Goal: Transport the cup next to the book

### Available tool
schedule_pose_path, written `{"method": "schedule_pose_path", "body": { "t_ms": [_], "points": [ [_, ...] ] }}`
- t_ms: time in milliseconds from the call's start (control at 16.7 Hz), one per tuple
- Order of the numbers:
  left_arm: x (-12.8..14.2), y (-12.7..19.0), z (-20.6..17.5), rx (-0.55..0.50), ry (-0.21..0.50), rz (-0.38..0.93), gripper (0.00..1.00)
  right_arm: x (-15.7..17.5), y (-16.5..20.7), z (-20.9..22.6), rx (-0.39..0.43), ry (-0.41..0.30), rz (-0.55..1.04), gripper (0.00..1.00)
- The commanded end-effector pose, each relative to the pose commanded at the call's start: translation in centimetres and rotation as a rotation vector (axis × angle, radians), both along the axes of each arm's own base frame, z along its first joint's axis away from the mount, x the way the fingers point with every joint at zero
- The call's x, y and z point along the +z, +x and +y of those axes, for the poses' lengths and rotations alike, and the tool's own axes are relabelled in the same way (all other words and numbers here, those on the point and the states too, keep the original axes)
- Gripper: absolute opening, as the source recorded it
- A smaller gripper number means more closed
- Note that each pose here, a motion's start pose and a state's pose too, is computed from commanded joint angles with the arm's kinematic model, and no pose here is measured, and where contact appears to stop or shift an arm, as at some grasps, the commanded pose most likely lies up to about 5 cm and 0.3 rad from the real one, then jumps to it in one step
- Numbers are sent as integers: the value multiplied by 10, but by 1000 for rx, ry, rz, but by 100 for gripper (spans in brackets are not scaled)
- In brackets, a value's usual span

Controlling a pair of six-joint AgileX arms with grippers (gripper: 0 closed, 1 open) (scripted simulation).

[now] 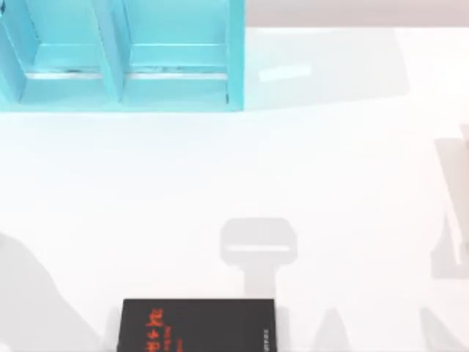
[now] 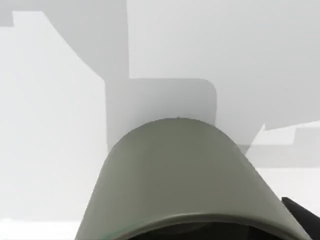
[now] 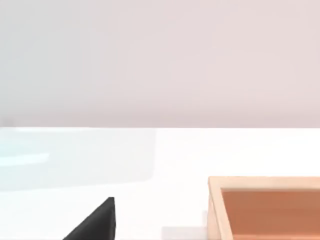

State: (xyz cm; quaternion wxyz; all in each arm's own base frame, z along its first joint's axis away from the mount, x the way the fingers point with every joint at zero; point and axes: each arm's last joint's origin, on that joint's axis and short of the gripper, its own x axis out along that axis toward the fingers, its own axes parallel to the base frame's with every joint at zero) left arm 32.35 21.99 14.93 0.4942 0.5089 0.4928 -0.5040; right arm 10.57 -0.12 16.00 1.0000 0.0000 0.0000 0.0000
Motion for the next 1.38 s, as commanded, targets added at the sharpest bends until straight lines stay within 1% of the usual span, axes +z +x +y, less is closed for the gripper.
{"method": "schedule_pose_path", "body": {
  "t_ms": [240,420,720,900,1020,1140,1260,1380],
  "points": [
    [20,-1,-1,-1,-11,15,0,0,0,0,0,0,0,100],
    [38,-1,-1,3,-3,5,0,0,0,0,0,0,0,100],
    [37,-1,-1,3,-6,8,0,0,0,0,0,0,0,100],
    [39,4,-13,30,-17,-2,0,0,0,0,0,0,0,100],
    [43,10,-32,72,-32,-16,0,0,0,0,0,0,0,100],
    [48,16,-59,140,-52,-32,0,0,0,0,0,0,0,100],
    [54,20,-91,234,-79,-43,0,0,0,0,0,0,0,100],
    [60,19,-127,354,-109,-42,0,0,0,0,0,0,0,100]
  ]
}}
